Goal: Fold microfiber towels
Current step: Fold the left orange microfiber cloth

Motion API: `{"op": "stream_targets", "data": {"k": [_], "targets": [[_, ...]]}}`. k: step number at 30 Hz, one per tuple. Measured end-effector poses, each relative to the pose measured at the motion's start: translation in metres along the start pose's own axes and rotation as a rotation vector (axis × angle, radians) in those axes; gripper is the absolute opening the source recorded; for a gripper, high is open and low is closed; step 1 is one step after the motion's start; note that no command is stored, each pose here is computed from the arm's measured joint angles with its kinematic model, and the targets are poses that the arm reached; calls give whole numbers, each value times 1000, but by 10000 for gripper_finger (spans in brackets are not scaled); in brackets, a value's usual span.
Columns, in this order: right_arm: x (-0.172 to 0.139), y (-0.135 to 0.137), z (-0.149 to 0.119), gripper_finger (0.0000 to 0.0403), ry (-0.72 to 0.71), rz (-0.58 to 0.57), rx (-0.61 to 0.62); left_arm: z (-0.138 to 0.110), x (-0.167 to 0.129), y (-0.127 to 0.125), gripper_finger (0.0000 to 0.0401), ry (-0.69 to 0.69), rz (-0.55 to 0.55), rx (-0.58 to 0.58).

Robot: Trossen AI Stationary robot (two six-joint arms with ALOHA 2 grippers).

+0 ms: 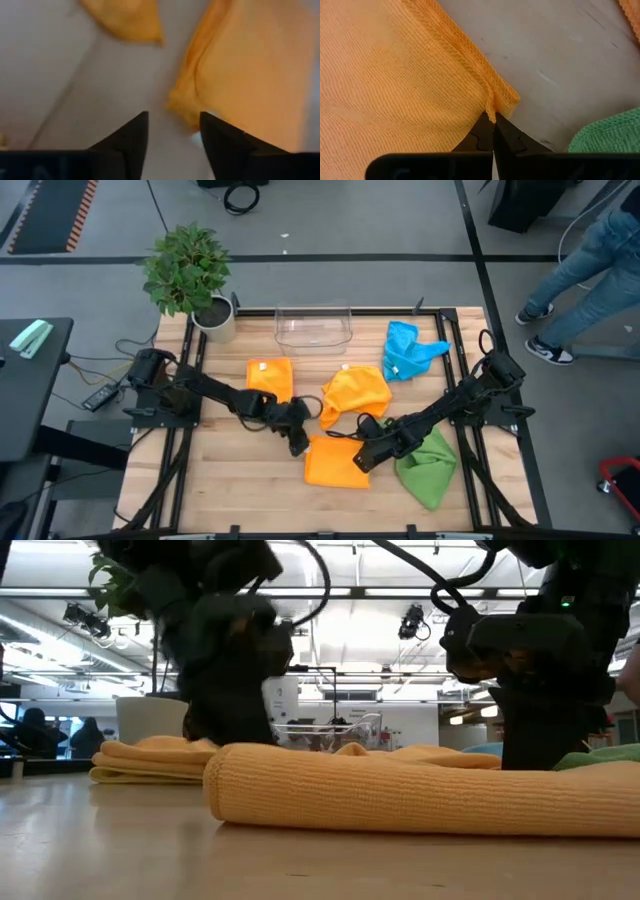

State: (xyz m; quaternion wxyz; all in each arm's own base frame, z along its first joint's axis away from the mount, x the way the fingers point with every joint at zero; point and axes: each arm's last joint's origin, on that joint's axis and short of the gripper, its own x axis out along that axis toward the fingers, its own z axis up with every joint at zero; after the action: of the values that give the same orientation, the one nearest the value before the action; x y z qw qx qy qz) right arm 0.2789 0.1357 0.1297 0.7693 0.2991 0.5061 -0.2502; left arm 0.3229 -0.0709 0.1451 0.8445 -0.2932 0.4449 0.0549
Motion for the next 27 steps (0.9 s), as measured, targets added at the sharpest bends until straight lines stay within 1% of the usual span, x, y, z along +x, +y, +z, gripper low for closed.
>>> {"op": "stream_targets", "data": {"k": [3,5,8,10,11,13,15,19,21,24,25,27], "targets": [[0,0,1,2,-1,0,-5,11,-18,-5,221,-36,-72,-50],[0,0,1,3,-2,2,-4,16,-31,-10,228,-89,-97,-56],[0,0,1,4,-3,4,-2,21,-47,-28,223,-255,-153,-30],[1,0,1,4,-4,4,-3,18,-42,-41,212,-353,-158,26],[1,0,1,5,-4,4,-3,15,-35,-43,204,-367,-156,50],[0,0,1,5,-10,6,-9,4,-14,-42,185,-315,-136,70],[0,1,2,5,-16,7,-14,-5,3,-41,161,-270,-136,65],[-3,4,4,10,-30,18,-36,-15,25,-38,101,-242,-130,55],[-5,8,6,18,-36,29,-42,-18,30,-35,68,-237,-97,36],[-9,13,10,42,-43,43,-46,-17,33,-31,22,-248,-61,15],[-11,14,11,52,-43,43,-50,-17,33,-31,12,-248,-59,15],[-19,15,16,74,-41,31,-59,-17,33,-29,9,-245,-49,16]]}}
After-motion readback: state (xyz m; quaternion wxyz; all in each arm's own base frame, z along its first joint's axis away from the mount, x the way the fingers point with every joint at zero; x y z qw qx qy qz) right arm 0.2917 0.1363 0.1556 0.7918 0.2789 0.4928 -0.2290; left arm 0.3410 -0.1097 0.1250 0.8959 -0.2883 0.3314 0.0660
